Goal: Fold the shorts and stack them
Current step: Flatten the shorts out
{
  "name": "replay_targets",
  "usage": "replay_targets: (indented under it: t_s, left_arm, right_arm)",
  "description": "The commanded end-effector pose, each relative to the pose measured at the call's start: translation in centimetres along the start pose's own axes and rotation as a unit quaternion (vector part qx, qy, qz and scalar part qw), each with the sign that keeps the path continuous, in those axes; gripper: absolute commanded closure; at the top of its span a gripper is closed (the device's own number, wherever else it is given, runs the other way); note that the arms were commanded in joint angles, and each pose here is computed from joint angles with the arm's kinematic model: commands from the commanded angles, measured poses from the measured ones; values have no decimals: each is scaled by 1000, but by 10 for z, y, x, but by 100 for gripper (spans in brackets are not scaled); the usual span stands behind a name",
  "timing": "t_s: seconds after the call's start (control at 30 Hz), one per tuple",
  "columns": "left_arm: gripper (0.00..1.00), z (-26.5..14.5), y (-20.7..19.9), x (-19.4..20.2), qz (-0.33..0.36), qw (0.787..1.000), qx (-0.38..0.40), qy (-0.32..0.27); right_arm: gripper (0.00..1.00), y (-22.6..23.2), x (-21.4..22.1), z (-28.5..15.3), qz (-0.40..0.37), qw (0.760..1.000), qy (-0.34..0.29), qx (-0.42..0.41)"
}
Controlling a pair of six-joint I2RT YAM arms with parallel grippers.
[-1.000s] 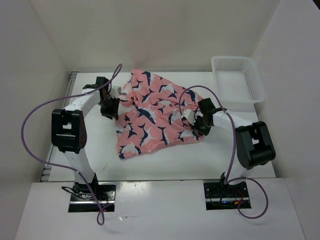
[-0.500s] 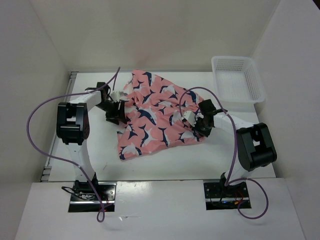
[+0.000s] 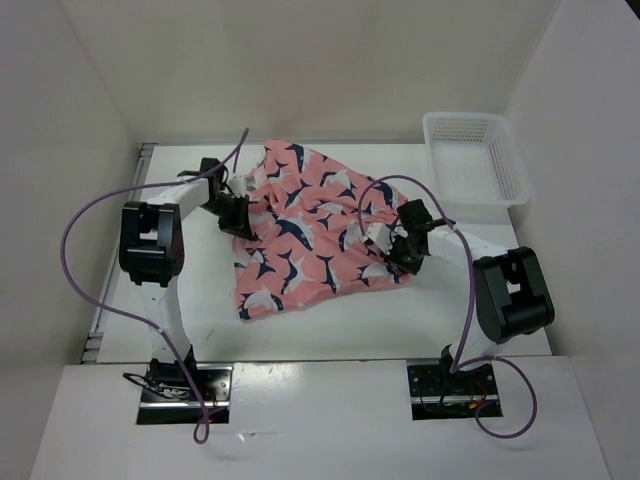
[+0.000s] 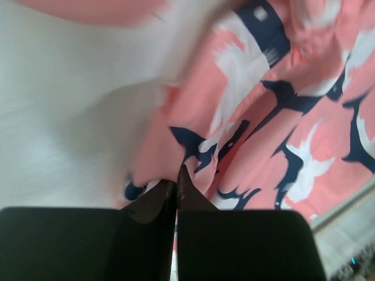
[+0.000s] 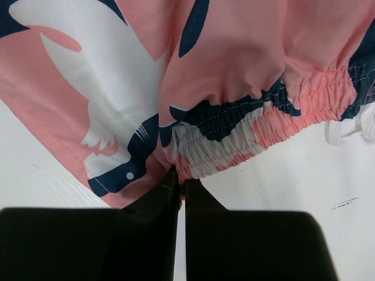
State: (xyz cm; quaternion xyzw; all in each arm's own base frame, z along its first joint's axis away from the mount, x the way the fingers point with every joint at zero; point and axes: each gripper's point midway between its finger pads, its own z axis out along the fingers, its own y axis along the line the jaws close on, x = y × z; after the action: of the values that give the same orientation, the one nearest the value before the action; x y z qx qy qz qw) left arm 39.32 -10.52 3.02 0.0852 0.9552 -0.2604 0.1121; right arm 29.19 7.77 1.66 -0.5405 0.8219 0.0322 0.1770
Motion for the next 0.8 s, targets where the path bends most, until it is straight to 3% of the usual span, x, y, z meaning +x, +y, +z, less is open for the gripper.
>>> replay_targets:
  t_s: [0.0,0.1,0.27,0.43,0.53,0.57,0.6,0.73,0.77]
  left_arm:
    - [100,-45,35,-60,14,993,-67,-94]
    - [100,-80,54,-92,16,983,-113,-141]
    - [96,-82,64,-101,14,980,-136,-144]
    - [53,-78,59,-95,13,982,-132,-131]
    - [38,-96,50,-92,17,980,-140,-142]
    - [37,-102,43,-92,23,979,-143,-145]
    - [37,-102,37,-77,18,981,-145,-124]
    - [36,-122,-16,-30,70,972,-195,-111]
    - [36,-99,-11,16,69,974,-208,-55]
  right_arm:
    - [99,20,16,-4,-25,999,23,-26]
    - [99,23,19,-5,-33,999,25,-30]
    - [99,23,17,-5,-33,999,21,-32]
    - [92,10,4,-10,-24,1000,6,-13]
    - [67,6,-8,-13,-1,1000,-13,-7]
    - [47,2,-12,-16,4,1000,-18,-1]
    - [40,0,-14,-15,10,1000,-21,2]
    - [31,-11,-28,-30,26,999,-35,17]
    - [31,-20,-34,-39,23,998,-41,35]
